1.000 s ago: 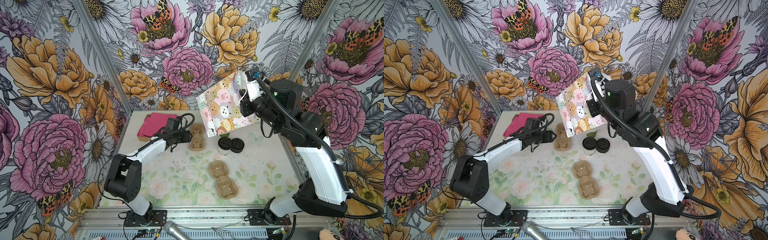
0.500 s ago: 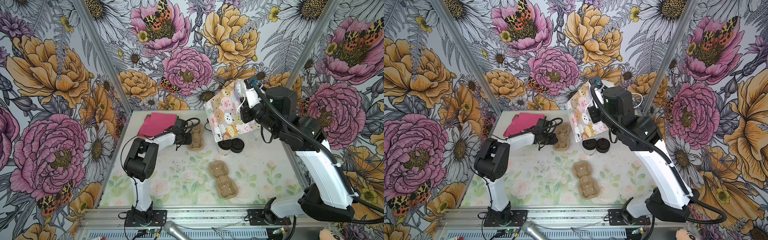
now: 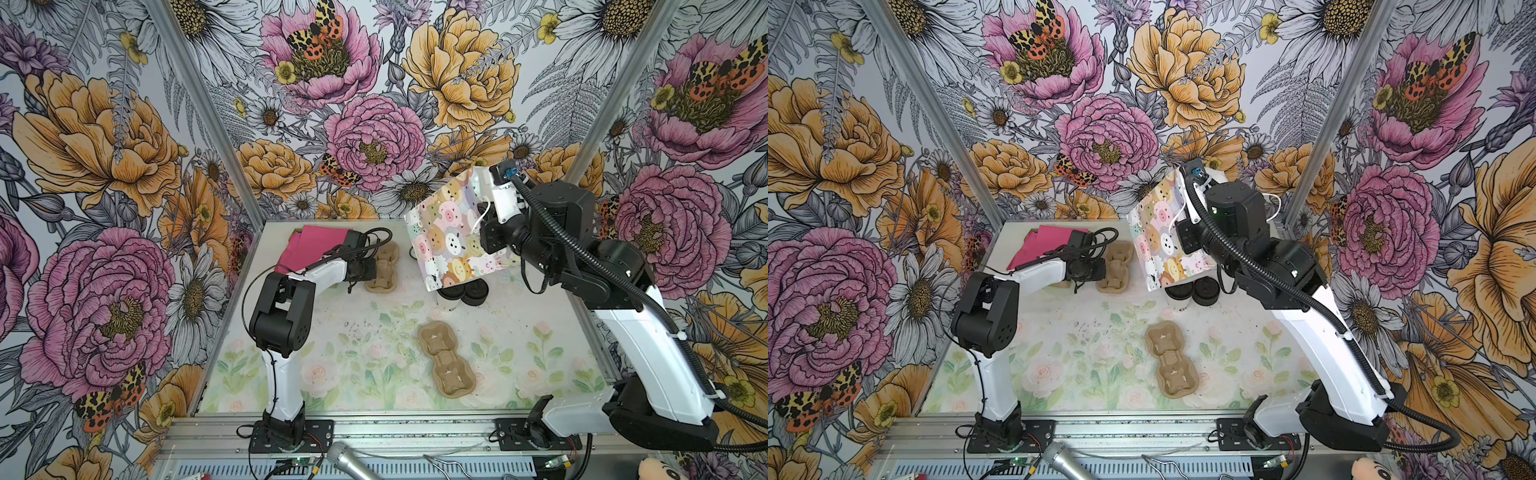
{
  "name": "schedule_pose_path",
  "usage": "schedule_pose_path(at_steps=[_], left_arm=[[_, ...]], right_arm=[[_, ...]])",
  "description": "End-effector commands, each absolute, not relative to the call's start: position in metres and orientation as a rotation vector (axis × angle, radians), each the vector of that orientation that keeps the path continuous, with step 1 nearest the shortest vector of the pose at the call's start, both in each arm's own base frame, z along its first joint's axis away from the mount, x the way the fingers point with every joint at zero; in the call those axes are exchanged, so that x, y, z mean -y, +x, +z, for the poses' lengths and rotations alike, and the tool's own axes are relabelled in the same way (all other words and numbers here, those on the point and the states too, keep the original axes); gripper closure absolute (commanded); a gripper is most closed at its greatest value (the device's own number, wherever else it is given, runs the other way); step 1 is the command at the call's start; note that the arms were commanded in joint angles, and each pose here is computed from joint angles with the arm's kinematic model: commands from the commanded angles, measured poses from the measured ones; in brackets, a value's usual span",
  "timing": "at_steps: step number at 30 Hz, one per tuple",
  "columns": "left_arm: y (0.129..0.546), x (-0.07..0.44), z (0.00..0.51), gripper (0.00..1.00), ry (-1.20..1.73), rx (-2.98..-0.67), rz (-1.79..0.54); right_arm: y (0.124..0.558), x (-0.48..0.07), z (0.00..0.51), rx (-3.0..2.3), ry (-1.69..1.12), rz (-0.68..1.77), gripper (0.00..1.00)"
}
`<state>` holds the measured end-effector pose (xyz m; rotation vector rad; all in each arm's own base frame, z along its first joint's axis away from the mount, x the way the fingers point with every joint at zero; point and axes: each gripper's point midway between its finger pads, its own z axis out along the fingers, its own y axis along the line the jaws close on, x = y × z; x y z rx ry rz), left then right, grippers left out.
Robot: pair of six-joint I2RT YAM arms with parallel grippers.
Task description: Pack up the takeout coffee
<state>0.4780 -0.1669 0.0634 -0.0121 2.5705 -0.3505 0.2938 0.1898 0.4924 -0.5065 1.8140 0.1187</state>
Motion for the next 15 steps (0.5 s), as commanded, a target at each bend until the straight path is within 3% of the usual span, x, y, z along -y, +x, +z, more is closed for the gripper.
schedule_pose_path(at_steps=[1, 4, 6, 8, 12, 15], left_arm=[[0.503, 0.147, 0.070, 0.96, -0.032, -2.530, -0.305], [0.514, 0.144, 0.068, 0.90, -0.010, -2.535, -0.297], [0.518, 0.148, 0.070, 0.75, -0.001, -2.546, -0.327], [0.519, 0.155, 0.080, 0.71, 0.000, -2.532, -0.379], [0.513, 0.166, 0.129, 0.51, 0.010, -2.448, -0.443], [0.504, 0.159, 0.172, 0.43, -0.006, -2.369, -0.461]], right_arm=[[0.285, -0.198, 0.498, -1.796, -0.487, 0.195, 1.00], [0.280, -0.212, 0.494, -1.800, -0.515, 0.218, 1.00], [0.275, -0.220, 0.493, -1.798, -0.529, 0.224, 1.00], [0.273, -0.226, 0.492, -1.796, -0.541, 0.217, 1.00], [0.267, -0.242, 0.491, -1.785, -0.572, 0.187, 1.00], [0.261, -0.252, 0.488, -1.777, -0.599, 0.160, 1.00]])
